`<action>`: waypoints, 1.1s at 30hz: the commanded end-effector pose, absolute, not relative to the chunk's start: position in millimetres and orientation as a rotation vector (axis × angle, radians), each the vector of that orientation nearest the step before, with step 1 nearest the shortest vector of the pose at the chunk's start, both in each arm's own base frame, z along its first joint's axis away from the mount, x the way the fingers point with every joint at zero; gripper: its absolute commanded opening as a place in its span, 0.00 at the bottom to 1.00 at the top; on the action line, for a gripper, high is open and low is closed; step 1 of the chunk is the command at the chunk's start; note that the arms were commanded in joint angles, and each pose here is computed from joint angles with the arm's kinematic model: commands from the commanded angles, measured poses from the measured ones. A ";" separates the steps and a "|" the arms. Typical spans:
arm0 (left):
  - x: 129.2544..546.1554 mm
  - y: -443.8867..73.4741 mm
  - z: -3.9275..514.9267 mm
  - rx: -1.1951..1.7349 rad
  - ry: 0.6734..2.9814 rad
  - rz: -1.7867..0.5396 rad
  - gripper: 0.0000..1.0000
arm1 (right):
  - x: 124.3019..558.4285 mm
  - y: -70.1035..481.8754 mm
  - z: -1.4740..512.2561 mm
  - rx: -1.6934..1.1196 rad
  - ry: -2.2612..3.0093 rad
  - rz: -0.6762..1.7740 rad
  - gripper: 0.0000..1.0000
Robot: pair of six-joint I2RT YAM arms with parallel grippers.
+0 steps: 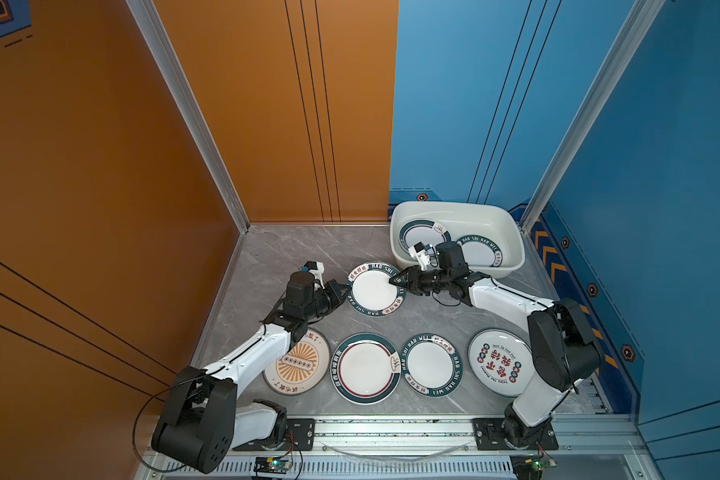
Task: Place the plates into the plastic bin on the countertop
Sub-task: 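Grip the red-lettered plate with both grippers and tilt it upright, then carry the plate into the bin with the right gripper while the left gripper releases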
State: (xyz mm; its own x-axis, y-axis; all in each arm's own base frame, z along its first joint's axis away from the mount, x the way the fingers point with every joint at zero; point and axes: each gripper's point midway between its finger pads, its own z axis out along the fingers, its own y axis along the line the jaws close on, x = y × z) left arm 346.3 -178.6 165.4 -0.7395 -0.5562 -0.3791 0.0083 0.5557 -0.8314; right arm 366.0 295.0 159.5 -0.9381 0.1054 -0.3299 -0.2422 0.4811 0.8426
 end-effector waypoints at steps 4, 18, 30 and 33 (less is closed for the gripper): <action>359.8 -185.4 181.0 -0.351 2.134 -1.179 0.00 | 365.1 311.7 175.1 -0.171 2.345 1.530 0.20; 369.1 -181.3 169.0 -0.341 2.192 -1.118 0.11 | 364.4 316.5 178.8 -0.187 2.352 1.552 0.00; 357.0 -159.3 173.5 -0.372 2.187 -1.004 0.81 | 406.8 260.2 205.0 -0.021 2.348 1.360 0.00; 349.3 -146.0 173.0 -0.391 2.189 -0.939 0.98 | 425.1 226.8 210.2 0.070 2.353 1.241 0.00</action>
State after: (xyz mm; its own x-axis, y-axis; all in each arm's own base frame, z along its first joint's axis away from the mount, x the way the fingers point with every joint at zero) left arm 355.7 -161.2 175.1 -0.7230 -0.5163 -0.4590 0.0259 0.6437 -0.7649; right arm 413.1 255.0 184.5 -0.9233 0.2163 -0.3173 -0.1625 0.5286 0.8332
